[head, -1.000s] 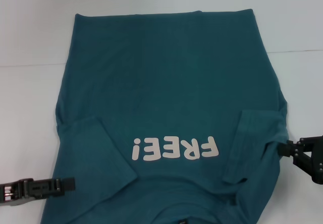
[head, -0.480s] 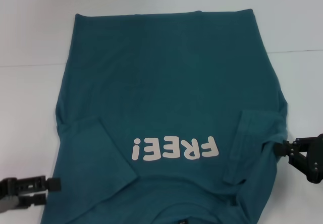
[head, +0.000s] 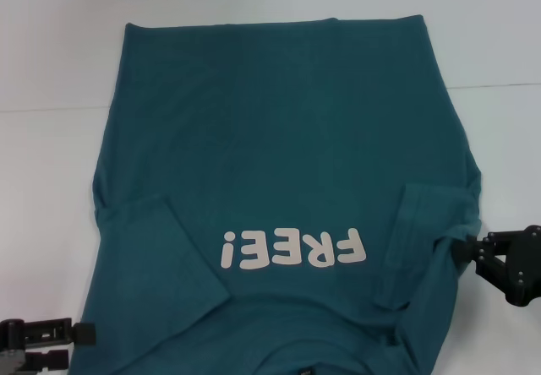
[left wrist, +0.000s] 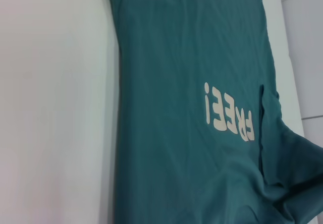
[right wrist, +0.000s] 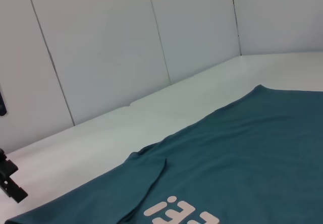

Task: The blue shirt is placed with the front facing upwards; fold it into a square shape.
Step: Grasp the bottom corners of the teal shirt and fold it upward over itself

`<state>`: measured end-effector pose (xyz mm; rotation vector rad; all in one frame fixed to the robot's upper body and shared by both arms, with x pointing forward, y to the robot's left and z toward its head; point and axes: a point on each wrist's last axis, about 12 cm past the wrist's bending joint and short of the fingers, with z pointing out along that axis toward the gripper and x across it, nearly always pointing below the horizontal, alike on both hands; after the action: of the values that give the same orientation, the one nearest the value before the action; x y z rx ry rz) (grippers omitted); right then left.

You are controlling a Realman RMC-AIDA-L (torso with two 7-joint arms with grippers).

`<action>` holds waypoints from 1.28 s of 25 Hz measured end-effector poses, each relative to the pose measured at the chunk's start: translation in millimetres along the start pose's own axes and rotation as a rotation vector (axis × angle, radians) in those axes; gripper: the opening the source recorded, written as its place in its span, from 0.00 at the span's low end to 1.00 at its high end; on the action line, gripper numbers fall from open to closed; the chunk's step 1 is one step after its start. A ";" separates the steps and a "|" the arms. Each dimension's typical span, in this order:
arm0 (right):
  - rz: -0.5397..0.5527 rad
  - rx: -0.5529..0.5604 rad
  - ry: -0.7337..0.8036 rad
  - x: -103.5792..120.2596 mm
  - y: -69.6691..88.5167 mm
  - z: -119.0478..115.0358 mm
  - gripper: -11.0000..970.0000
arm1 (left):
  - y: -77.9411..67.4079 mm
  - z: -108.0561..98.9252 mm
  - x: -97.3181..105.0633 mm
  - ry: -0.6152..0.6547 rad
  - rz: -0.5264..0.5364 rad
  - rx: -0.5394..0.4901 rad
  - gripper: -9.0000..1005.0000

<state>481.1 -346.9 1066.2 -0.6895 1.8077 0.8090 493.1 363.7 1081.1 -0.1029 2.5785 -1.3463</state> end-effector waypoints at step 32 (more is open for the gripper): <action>0.005 -0.003 0.029 2.3 -1.1 1.5 0.04 | 9.0 -0.2 6.5 0.059 -0.053 -0.084 0.94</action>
<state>482.0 -346.6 1063.4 -0.7026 1.8349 0.8090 487.2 368.0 1072.8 -0.1489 2.7003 -1.2773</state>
